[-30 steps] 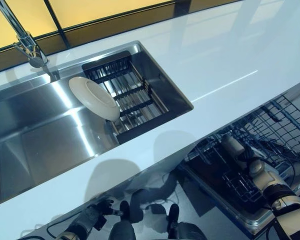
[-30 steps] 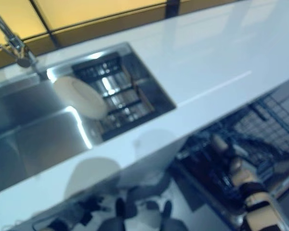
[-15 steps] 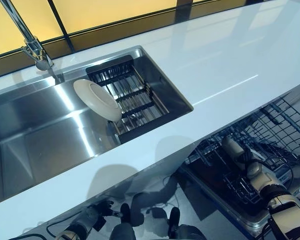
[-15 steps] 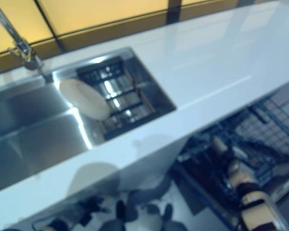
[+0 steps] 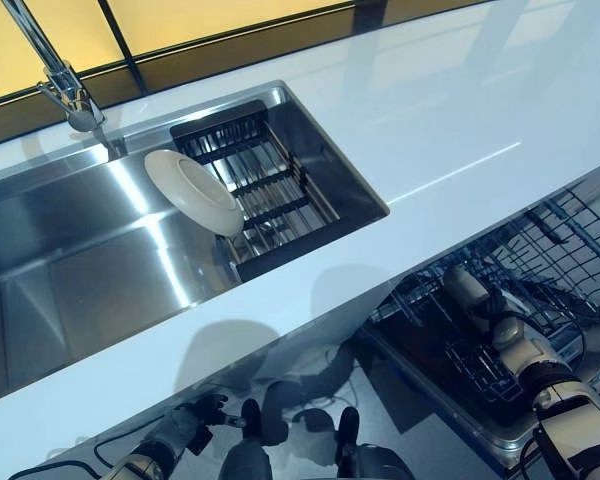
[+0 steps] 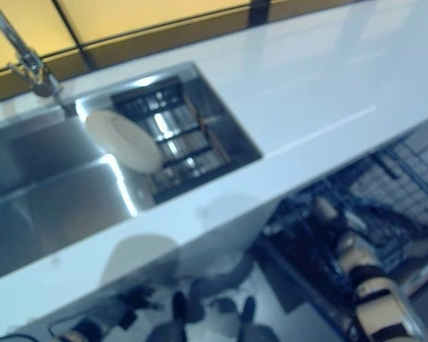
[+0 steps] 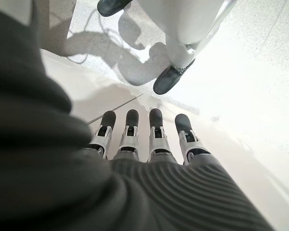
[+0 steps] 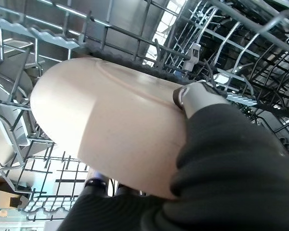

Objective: Take plates into dishwasher

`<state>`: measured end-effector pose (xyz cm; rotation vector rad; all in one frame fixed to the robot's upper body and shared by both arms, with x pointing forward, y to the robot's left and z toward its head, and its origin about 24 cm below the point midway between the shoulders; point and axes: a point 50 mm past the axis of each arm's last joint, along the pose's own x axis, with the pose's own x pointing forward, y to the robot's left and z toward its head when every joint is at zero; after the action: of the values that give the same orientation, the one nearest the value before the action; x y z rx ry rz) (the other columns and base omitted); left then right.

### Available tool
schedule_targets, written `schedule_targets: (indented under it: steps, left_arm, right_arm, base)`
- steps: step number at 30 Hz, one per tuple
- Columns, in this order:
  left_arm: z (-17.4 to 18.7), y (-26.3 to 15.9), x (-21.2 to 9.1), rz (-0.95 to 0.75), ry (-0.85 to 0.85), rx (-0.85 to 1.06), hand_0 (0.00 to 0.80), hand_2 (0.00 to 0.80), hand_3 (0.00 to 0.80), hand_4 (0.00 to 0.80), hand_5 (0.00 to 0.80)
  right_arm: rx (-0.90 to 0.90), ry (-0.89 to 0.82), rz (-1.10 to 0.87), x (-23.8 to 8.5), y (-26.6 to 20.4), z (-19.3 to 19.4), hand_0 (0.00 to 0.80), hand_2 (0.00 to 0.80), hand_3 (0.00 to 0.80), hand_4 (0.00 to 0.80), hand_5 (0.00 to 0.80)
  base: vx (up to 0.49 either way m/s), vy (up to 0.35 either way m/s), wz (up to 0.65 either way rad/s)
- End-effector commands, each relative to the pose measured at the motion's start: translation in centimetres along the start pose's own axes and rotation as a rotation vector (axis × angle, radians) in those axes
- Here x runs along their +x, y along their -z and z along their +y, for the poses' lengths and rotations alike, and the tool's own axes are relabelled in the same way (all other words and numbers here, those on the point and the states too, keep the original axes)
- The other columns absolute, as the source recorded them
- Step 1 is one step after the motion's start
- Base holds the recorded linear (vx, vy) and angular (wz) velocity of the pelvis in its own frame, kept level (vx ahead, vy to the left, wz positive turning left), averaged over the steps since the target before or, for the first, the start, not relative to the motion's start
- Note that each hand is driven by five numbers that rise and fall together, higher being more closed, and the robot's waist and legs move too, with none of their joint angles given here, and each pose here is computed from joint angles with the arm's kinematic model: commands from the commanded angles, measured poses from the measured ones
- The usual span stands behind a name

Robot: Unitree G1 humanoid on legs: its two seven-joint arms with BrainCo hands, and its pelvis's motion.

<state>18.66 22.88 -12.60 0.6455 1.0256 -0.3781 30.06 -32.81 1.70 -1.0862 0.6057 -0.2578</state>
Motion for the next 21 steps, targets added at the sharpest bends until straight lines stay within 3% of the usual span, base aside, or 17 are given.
schedule_targets:
  steps: [1,9,10,11,13,21]
  left_arm:
    - [3.6,-3.6,-0.1,-0.091,-0.099,0.032,0.0,0.0,0.0,0.0,0.0]
    - [3.4,-4.1,-0.1,-0.116,-0.101,0.022,0.0,0.0,0.0,0.0,0.0]
    - [3.4,-4.1,0.0,-0.117,-0.1,0.021,0.0,0.0,0.0,0.0,0.0]
    - [3.3,-4.3,0.0,-0.121,-0.101,0.02,0.0,0.0,0.0,0.0,0.0]
    - [3.2,-4.5,0.0,-0.125,-0.101,0.017,0.0,0.0,0.0,0.0,0.0]
    - [3.0,-4.3,0.1,-0.117,-0.101,0.013,0.0,0.0,0.0,0.0,0.0]
  right_arm:
    - [0.012,-0.055,0.049,0.2,-0.3,1.3,0.8,0.8,0.8,0.8,0.8]
    - [0.017,-0.056,0.03,0.3,-1.0,1.0,0.8,0.8,0.8,0.8,0.8]
    - [0.017,-0.057,0.029,0.3,-1.0,1.1,0.756,0.756,0.756,0.756,0.756]
    - [0.017,-0.058,0.028,0.2,-1.1,1.2,0.408,0.408,0.408,0.408,0.408]
    - [0.015,-0.059,0.023,0.2,-1.2,1.3,0.0,0.0,0.0,0.0,0.0]
    - [0.01,-0.063,0.016,0.1,-1.3,1.6,0.0,0.0,0.0,0.0,0.0]
  base:
    - [0.0,0.0,0.0]
    - [0.0,0.0,0.0]
    - [0.0,0.0,0.0]
    - [0.0,0.0,0.0]
    - [-0.001,0.016,0.0]
    - [0.0,0.0,0.0]
